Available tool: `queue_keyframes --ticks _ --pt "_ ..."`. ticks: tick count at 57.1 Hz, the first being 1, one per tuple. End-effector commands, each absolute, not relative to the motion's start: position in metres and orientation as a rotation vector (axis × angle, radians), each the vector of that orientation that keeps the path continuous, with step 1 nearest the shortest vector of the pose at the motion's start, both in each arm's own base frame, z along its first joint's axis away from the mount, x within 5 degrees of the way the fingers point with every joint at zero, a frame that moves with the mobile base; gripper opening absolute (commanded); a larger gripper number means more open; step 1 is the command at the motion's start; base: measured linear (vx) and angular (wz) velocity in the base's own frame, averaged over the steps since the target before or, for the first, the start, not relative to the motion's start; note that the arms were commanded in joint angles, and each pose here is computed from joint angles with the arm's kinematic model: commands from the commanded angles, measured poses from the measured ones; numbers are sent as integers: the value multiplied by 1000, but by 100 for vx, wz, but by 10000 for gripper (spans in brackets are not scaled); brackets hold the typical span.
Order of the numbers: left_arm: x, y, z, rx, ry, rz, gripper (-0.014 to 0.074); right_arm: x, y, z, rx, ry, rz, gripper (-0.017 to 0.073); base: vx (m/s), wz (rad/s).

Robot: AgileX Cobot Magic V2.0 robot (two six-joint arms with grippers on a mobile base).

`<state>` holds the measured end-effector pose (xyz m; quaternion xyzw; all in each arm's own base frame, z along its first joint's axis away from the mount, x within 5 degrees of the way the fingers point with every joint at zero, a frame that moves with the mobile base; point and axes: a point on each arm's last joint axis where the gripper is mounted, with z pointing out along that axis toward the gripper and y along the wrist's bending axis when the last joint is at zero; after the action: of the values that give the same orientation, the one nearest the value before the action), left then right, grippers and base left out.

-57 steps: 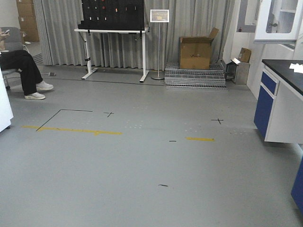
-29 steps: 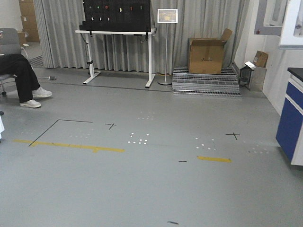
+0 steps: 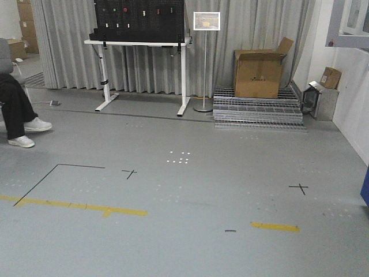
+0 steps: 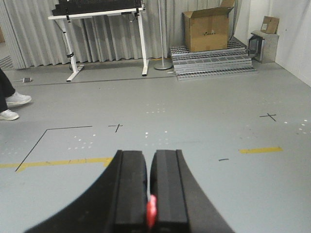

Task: Sort red and green spoons into left cabinet
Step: 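Drive the base away from the bench to the white cabinet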

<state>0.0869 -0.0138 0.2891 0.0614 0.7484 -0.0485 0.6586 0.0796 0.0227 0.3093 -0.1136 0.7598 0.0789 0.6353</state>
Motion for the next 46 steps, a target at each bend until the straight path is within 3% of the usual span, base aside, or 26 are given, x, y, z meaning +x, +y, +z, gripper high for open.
queue_keyframes --ticks 1,46 --pt "88 -12 305 111 1599 -104 -3 81 22 326 -236 1632 175 -4 66 -4" --pt "88 -12 305 111 1599 -104 -3 81 22 326 -237 1636 175 -4 65 4"
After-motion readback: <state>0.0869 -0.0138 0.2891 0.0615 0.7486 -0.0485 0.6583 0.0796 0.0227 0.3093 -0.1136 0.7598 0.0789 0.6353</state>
